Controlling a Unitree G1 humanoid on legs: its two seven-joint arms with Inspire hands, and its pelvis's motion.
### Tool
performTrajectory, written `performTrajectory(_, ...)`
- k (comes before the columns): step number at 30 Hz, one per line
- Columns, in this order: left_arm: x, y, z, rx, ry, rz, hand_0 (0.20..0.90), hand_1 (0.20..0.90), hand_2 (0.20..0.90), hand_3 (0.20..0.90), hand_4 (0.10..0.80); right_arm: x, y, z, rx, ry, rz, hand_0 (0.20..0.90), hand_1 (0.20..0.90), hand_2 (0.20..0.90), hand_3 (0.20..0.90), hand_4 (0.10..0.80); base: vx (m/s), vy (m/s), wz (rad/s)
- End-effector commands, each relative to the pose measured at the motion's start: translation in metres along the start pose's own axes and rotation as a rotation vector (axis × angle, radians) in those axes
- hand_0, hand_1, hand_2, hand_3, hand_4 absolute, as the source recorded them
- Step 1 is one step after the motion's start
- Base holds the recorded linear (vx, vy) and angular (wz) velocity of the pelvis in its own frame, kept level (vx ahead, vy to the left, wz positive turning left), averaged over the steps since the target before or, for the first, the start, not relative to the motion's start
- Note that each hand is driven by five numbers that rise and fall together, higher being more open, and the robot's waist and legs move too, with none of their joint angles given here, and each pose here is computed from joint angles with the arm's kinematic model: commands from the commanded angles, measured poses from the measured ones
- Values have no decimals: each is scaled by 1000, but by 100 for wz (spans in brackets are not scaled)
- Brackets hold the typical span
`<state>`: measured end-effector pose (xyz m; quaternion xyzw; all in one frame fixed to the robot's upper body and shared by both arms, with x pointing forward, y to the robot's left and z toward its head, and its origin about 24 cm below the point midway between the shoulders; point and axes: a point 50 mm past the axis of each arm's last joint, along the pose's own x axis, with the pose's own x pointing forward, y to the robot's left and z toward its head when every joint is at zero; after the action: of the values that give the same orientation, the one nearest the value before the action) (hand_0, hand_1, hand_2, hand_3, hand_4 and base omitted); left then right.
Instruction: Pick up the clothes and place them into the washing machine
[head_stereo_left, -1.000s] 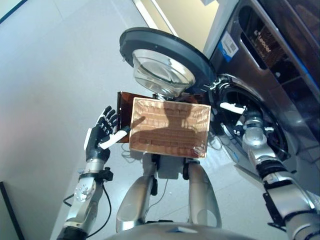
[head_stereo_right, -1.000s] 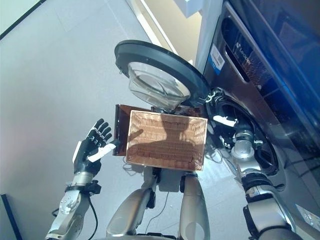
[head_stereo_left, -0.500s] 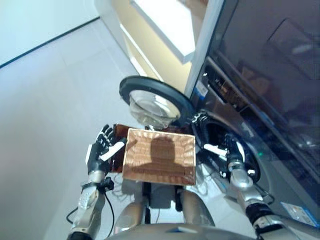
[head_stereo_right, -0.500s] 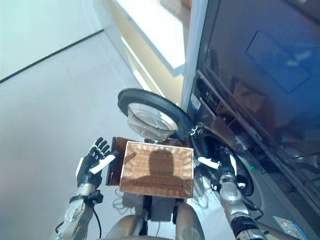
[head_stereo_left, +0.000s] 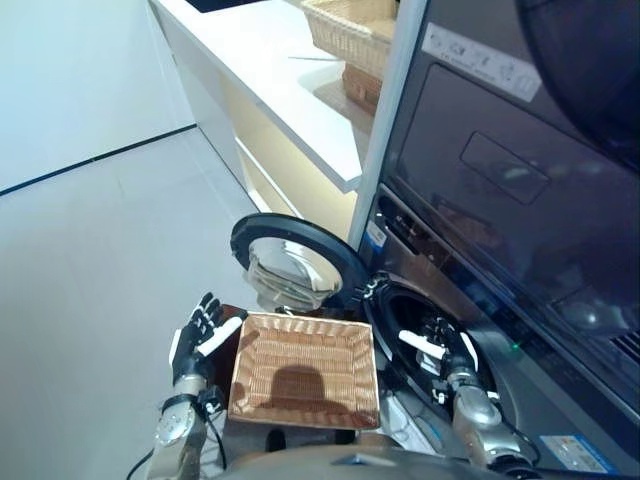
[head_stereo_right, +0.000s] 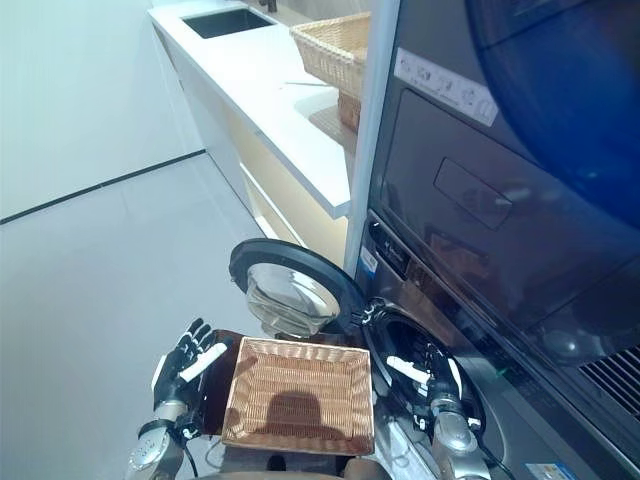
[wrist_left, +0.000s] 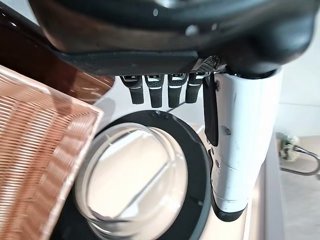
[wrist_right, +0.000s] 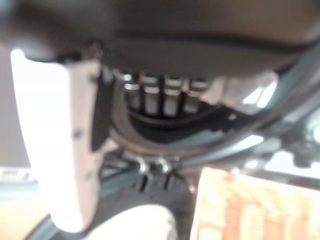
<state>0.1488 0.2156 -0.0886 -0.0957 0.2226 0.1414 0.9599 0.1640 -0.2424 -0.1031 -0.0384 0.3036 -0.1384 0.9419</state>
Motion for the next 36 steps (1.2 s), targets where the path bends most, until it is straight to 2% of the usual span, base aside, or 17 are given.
performTrajectory(1, 9, 13, 20, 55, -96, 33, 900, 900, 900, 900, 800, 1, -2, 11, 39, -83, -18, 900, 900, 900, 900, 800, -74, -29, -9)
performTrajectory(6, 6, 25, 7, 88, -34, 82, 900, 900, 900, 900, 800, -7, 3, -10, 91, -14, -18, 900, 900, 900, 900, 800, -33, -13, -6)
performTrajectory(10, 7, 27, -6, 107, 33, 105, 900, 900, 900, 900, 800, -12, 22, -44, -182, 157, 88, 900, 900, 900, 900, 800, -47, 7, 8)
performTrajectory(15, 10, 26, -14, 146, 93, 103, 900, 900, 900, 900, 800, -11, 37, -56, -250, 252, 118, 900, 900, 900, 900, 800, -39, 46, 10)
performTrajectory(23, 10, 28, -16, 173, 109, 95, 900, 900, 900, 900, 800, -8, 43, -50, -287, 222, 140, 900, 900, 900, 900, 800, -44, 45, 4)
performTrajectory(36, 5, 36, -35, 199, 213, 146, 900, 900, 900, 900, 800, -13, 34, -58, -198, 261, 69, 900, 900, 900, 900, 800, -2, 20, -3)
